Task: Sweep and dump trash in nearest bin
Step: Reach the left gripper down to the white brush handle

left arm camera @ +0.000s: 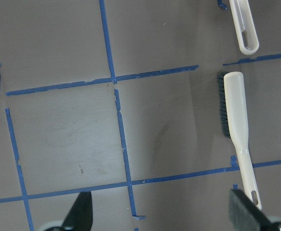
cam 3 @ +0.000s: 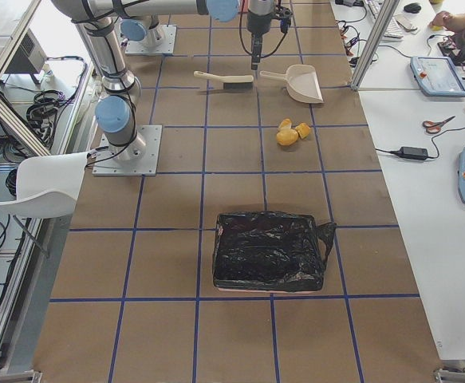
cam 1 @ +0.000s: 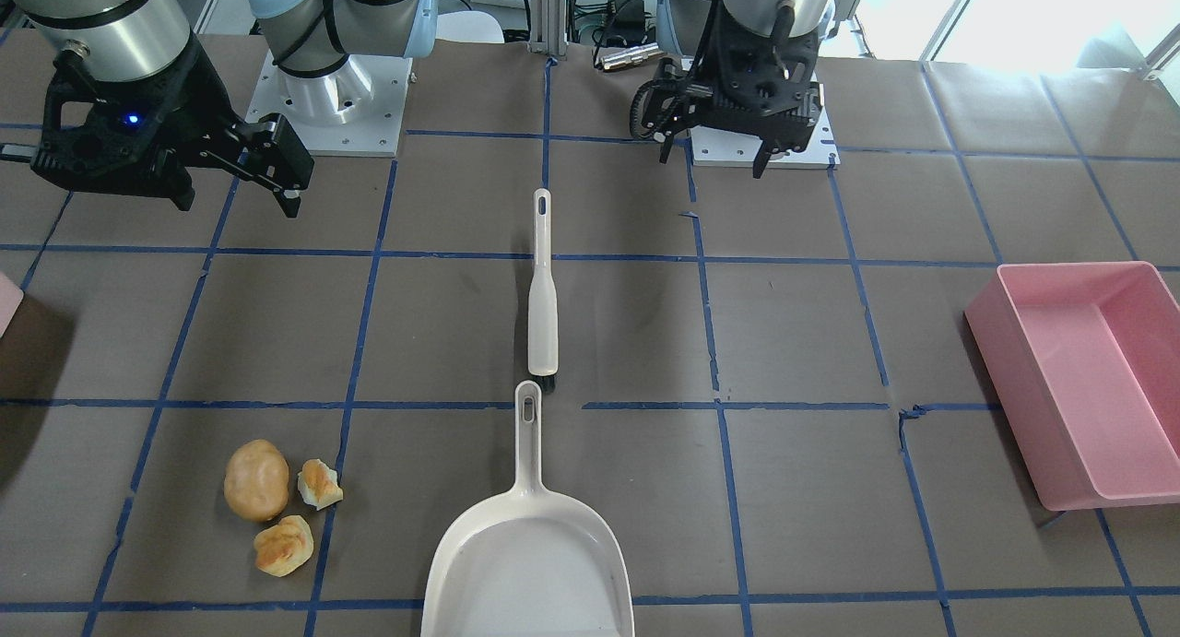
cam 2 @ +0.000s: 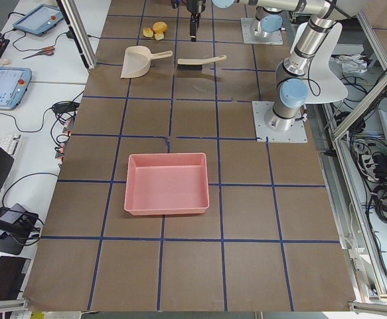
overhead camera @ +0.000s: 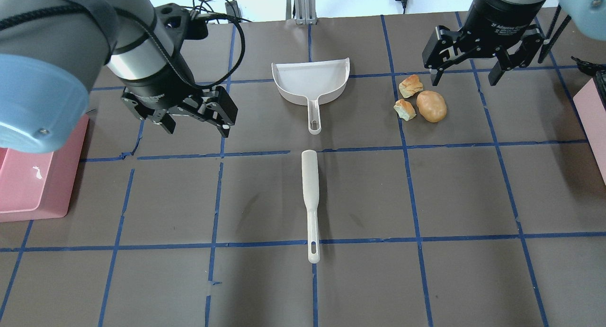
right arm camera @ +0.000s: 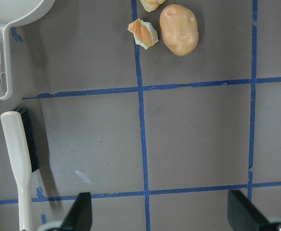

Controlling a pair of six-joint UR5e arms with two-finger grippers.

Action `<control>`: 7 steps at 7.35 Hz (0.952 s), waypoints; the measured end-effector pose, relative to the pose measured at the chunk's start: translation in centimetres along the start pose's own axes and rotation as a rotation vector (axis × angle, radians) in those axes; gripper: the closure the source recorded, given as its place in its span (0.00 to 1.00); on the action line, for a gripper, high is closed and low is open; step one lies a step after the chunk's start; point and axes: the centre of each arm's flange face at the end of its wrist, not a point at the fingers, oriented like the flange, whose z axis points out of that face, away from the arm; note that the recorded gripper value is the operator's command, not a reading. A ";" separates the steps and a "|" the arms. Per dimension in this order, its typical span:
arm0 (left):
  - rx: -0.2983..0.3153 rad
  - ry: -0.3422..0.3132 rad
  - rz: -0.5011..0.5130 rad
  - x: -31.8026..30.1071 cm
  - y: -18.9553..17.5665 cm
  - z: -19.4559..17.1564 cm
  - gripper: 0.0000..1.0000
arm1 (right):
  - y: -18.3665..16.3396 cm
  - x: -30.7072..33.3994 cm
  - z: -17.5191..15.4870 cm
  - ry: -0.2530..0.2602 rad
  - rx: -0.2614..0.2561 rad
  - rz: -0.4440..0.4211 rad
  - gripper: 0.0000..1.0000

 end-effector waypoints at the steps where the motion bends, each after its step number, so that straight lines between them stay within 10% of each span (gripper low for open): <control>1: -0.047 -0.005 0.021 3.6 1.5 2.6 0.00 | -0.1 0.2 0.0 0.001 0.000 -0.016 0.00; 7: -0.101 -0.085 0.056 19.0 6.5 21.2 0.03 | -0.7 2.8 0.1 -0.004 -0.004 -0.022 0.00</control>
